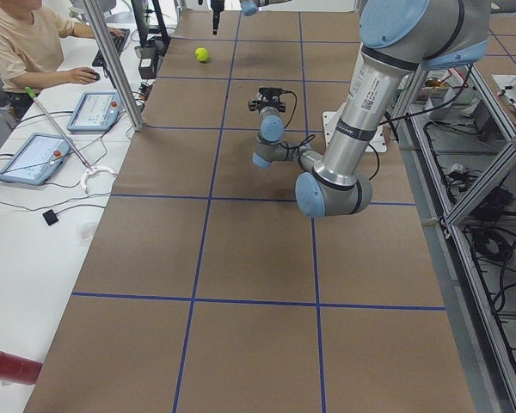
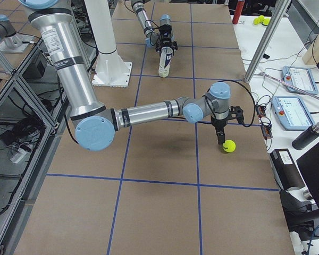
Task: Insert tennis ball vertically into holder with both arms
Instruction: 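Move the right gripper away to the second yellow ball, then grasp and lift the second yellow ball with the right gripper, then carry the second ball with the right gripper over the can's top, then open the right gripper to drop the second ball into the can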
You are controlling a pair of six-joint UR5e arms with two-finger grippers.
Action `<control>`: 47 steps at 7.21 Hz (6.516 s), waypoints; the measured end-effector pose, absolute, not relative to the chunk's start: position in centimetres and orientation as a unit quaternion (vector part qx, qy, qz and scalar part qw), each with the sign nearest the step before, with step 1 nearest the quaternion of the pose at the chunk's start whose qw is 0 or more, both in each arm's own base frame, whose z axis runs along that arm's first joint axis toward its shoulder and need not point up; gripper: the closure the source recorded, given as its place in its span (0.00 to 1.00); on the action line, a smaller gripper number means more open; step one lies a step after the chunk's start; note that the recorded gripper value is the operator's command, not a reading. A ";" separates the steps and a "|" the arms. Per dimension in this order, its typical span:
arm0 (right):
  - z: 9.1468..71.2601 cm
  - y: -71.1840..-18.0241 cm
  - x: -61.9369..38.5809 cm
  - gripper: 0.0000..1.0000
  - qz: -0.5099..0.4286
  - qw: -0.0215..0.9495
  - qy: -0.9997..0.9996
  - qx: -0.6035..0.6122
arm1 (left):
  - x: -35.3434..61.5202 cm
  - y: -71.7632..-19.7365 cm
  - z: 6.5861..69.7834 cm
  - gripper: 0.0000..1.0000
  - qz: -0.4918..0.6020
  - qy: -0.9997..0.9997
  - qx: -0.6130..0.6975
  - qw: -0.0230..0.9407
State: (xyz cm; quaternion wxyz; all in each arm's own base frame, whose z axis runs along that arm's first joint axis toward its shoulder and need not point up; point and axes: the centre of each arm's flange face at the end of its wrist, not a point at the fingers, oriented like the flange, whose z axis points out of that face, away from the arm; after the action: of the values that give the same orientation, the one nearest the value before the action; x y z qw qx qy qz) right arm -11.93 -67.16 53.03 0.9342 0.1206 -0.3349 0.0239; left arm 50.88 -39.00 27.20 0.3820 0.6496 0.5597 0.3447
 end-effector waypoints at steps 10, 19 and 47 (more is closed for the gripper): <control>56.6 -74.2 -21.2 0.01 0.105 0.920 -0.335 0.176 | 50.7 -38.8 27.4 0.01 0.343 0.563 0.651 0.376; 59.0 -72.0 -23.4 1.00 0.102 0.924 -0.328 0.169 | 50.7 -38.9 27.2 0.01 0.342 0.563 0.652 0.376; 5.8 -34.0 -43.6 0.01 0.257 0.803 -0.534 0.058 | 51.4 -38.3 26.8 0.01 0.343 0.568 0.648 0.375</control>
State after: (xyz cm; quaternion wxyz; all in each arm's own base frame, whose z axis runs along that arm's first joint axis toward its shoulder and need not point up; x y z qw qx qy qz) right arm -43.58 -33.99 5.79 0.8035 0.0582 -0.5340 0.2566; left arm 51.44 -38.32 26.78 0.3748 0.6475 0.5679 0.3430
